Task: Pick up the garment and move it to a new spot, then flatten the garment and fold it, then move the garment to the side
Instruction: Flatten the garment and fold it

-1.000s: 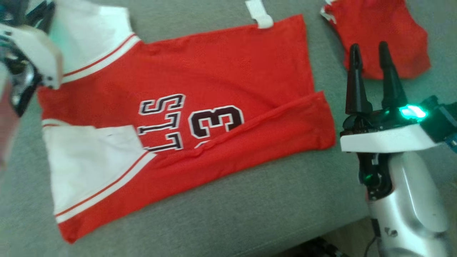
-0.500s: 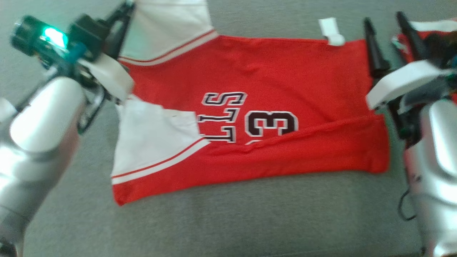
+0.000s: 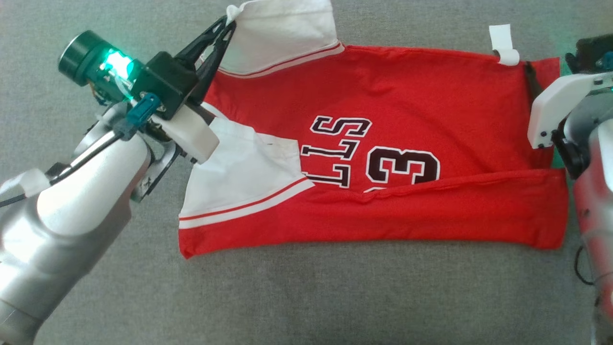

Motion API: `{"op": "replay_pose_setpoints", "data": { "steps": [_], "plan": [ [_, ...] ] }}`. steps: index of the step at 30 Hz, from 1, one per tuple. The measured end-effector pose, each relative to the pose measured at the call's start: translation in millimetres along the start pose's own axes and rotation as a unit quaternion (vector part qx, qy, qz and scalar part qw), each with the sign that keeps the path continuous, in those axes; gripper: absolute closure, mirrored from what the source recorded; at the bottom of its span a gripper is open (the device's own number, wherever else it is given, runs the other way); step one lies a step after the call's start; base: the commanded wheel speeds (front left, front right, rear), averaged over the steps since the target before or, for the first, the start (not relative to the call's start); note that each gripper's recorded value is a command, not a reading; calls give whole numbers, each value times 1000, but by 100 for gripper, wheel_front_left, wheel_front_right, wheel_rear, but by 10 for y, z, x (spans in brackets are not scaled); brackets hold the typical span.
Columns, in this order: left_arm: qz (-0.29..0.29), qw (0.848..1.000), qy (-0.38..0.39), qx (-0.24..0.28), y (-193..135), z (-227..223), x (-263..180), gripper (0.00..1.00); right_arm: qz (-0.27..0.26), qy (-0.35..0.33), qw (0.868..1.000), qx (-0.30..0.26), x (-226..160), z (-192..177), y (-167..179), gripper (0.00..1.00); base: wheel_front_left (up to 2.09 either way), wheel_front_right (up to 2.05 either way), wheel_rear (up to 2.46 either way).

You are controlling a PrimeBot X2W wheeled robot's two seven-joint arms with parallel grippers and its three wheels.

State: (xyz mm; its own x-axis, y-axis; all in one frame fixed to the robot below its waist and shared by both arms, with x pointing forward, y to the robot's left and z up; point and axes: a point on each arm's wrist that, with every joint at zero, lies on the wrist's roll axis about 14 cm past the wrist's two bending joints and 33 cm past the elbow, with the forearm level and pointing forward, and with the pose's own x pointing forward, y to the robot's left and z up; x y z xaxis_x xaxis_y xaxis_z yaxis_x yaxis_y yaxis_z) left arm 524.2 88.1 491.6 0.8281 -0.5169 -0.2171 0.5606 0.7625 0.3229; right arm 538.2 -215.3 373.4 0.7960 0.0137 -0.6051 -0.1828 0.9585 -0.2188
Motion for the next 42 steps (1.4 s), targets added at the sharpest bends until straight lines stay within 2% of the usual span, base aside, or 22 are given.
{"op": "replay_pose_setpoints", "data": {
  "steps": [6, 7, 8, 12, 18, 22, 26, 29, 35, 42],
  "plan": [
    [2, 1000, 5, 0, 10, -31, 1, 100, -4, 16, 1000, -2, 94, -21, -28, 0, 0, 0, 0],
    [2, 1000, 7, 0, 9, -37, 3, 100, -3, 19, 1000, -2, 106, -23, -23, 41, 0, 0, 0],
    [3, 1000, 7, -1, 9, -39, 5, 100, -2, 21, 1000, -3, 115, -20, -18, 100, 0, 0, 0],
    [10, 1000, 9, 2, 46, -38, 8, 100, 7, 26, 1000, -5, 116, -9, 37, 100, 0, 0, 0],
    [46, 999, 16, 3, 252, -46, 8, 100, 19, -17, 1000, 16, 17, 153, 71, 100, 0, 0, 0],
    [62, 998, 16, 3, 371, -30, 47, 100, 20, -96, 994, 39, -73, 641, -2, 100, 0, 0, 0],
    [86, 996, 2, 1, 586, 53, 146, 100, 26, -181, 982, 53, -195, 1170, -51, 100, 0, 0, 0],
    [103, 994, -14, 9, 769, 163, 245, 100, 27, -217, 974, 60, -243, 1385, -103, 100, 0, 0, 0],
    [127, 991, -47, 19, 992, 305, 433, 100, 30, -253, 964, 77, -224, 1578, -143, 100, 0, 0, 0],
    [115, 992, -43, 24, 941, 258, 447, 100, 54, -243, 966, 62, -207, 1530, 45, 100, 0, 0, 0]
  ]
}}
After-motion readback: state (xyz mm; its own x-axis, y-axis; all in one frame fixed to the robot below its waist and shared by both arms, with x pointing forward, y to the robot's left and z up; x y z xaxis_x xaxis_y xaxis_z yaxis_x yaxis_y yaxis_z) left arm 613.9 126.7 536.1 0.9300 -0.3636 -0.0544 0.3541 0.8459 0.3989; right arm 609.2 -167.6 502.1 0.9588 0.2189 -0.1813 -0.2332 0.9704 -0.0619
